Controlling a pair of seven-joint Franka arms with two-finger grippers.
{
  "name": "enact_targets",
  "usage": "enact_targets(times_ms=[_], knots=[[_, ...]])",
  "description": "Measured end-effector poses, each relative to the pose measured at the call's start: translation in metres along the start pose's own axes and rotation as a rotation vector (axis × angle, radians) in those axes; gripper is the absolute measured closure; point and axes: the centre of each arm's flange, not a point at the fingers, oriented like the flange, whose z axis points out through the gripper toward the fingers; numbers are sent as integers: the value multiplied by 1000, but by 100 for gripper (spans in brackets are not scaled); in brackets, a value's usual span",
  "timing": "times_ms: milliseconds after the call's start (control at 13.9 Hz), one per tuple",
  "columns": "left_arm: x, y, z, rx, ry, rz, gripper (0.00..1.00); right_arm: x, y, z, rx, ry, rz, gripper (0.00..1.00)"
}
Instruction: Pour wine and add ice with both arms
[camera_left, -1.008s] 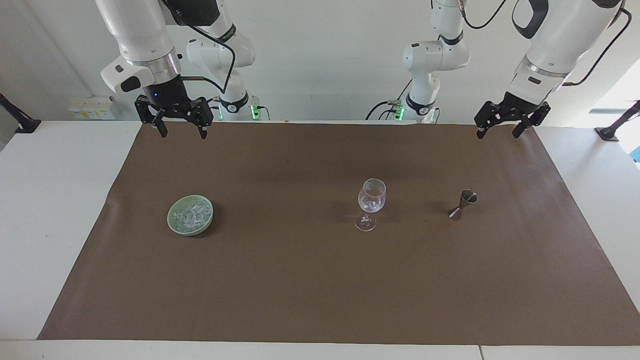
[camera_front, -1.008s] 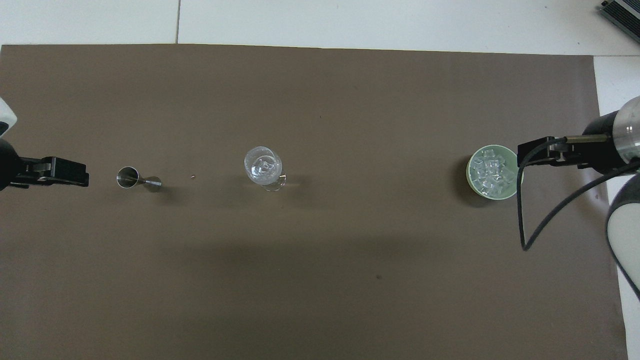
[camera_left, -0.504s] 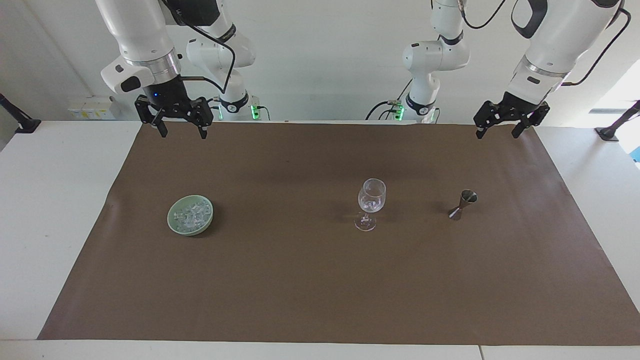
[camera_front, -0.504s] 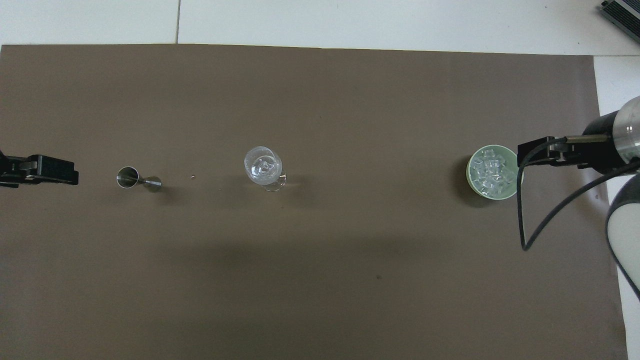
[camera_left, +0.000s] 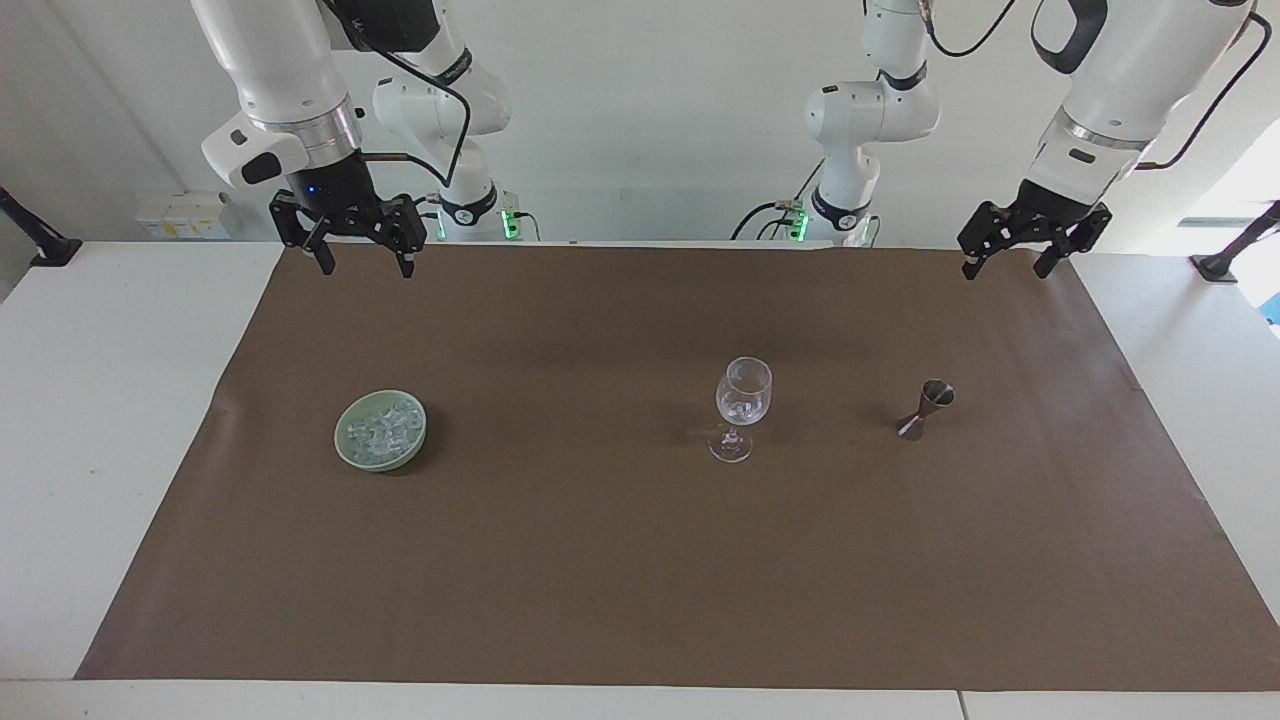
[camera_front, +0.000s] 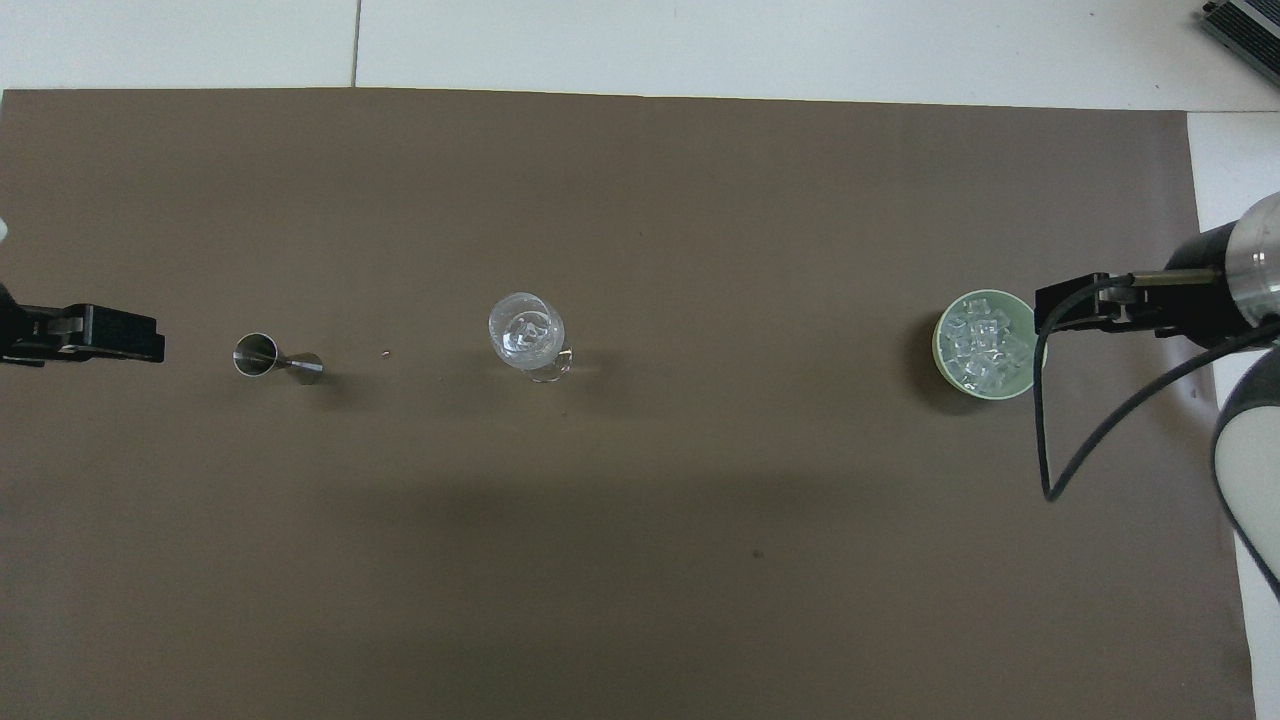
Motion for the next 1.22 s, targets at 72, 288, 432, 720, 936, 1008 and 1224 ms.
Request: enact_targets(times_ms=[72, 288, 432, 720, 936, 1008, 1224], knots=[[0, 0, 0, 0, -3, 0, 0, 0, 0, 0, 0, 0, 0, 0], [-1, -1, -2, 0, 0, -1, 0, 0, 0, 0, 0, 0, 0, 0], [-2, -1, -6, 0, 7, -1, 0, 0, 0, 0, 0, 0, 0, 0], [-4, -1, -8, 0, 6, -3, 0, 0, 0, 0, 0, 0, 0, 0], [-4, -2, -8, 0, 4, -4, 0, 0, 0, 0, 0, 0, 0, 0], [-4, -3, -8, 0, 3, -6, 0, 0, 0, 0, 0, 0, 0, 0], [-4, -8, -8, 1, 2, -14, 0, 0, 0, 0, 0, 0, 0, 0]])
